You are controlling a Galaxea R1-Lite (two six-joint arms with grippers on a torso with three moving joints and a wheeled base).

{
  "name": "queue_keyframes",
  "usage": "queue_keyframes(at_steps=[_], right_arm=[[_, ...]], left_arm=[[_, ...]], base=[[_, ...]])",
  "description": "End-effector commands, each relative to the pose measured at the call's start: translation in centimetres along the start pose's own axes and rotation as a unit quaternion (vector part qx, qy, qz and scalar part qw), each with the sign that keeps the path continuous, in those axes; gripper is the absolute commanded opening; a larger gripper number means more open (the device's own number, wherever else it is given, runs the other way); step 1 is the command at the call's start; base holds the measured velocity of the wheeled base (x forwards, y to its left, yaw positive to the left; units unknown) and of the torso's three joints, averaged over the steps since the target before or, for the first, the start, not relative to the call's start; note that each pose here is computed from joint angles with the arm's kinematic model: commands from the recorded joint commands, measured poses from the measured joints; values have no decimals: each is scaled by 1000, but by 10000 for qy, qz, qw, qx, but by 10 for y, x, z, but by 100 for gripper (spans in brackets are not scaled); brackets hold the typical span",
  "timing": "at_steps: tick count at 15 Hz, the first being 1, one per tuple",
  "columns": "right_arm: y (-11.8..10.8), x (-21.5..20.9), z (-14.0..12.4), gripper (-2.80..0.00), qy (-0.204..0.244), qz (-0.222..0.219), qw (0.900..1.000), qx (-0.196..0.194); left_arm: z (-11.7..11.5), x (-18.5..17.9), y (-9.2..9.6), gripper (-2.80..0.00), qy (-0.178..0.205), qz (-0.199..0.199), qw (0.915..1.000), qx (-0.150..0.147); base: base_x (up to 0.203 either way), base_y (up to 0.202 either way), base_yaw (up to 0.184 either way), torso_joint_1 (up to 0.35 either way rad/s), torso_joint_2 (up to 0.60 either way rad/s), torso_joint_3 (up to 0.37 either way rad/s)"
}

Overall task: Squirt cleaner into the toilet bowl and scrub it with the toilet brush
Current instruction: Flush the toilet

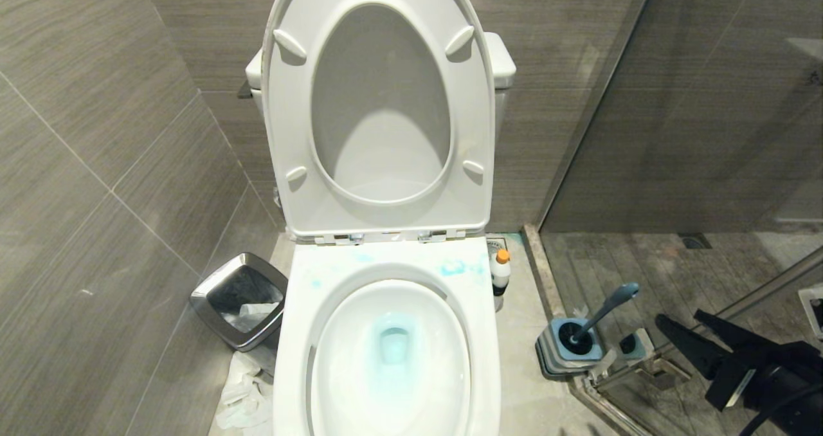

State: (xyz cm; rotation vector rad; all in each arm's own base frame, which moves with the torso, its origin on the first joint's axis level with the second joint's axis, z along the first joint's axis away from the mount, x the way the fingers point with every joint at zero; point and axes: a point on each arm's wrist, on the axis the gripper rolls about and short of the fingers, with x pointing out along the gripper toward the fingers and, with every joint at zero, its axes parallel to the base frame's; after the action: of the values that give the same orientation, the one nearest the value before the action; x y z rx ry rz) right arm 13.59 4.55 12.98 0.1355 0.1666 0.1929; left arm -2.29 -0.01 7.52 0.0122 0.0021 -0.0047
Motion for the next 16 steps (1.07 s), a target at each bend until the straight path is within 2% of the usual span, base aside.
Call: queue_keyframes(at_steps=[1,4,5,7,10,13,16], right_arm=[[0,-2,1,-280,-69,4,9998,-202],[3,-2,20,-280,-538,19,9952,-812],[3,0,29,-280,-736,-28,9932,-907],[-1,0,51,-280,-1205,-294,9855,-1156],[-4,-14,75,-280,-1801,-526,9741,-1260],[-15,-42,111,-280,-2427,-1185,9538,-1318],[-12,-88,118,-280,-2687,-1355,9442,-1341]], left_arm=[[0,0,0,-280,12,0,10000,0],[0,0,0,-280,12,0,10000,0],[0,0,0,-280,12,0,10000,0],[0,0,0,-280,12,0,10000,0],[0,0,0,-280,12,0,10000,0],[0,0,0,-280,12,0,10000,0],[0,0,0,-280,12,0,10000,0]], base=[[0,0,0,0,0,0],[0,0,0,0,0,0],[0,0,0,0,0,0],[0,0,0,0,0,0],[0,0,0,0,0,0],[0,0,0,0,0,0],[0,0,0,0,0,0]])
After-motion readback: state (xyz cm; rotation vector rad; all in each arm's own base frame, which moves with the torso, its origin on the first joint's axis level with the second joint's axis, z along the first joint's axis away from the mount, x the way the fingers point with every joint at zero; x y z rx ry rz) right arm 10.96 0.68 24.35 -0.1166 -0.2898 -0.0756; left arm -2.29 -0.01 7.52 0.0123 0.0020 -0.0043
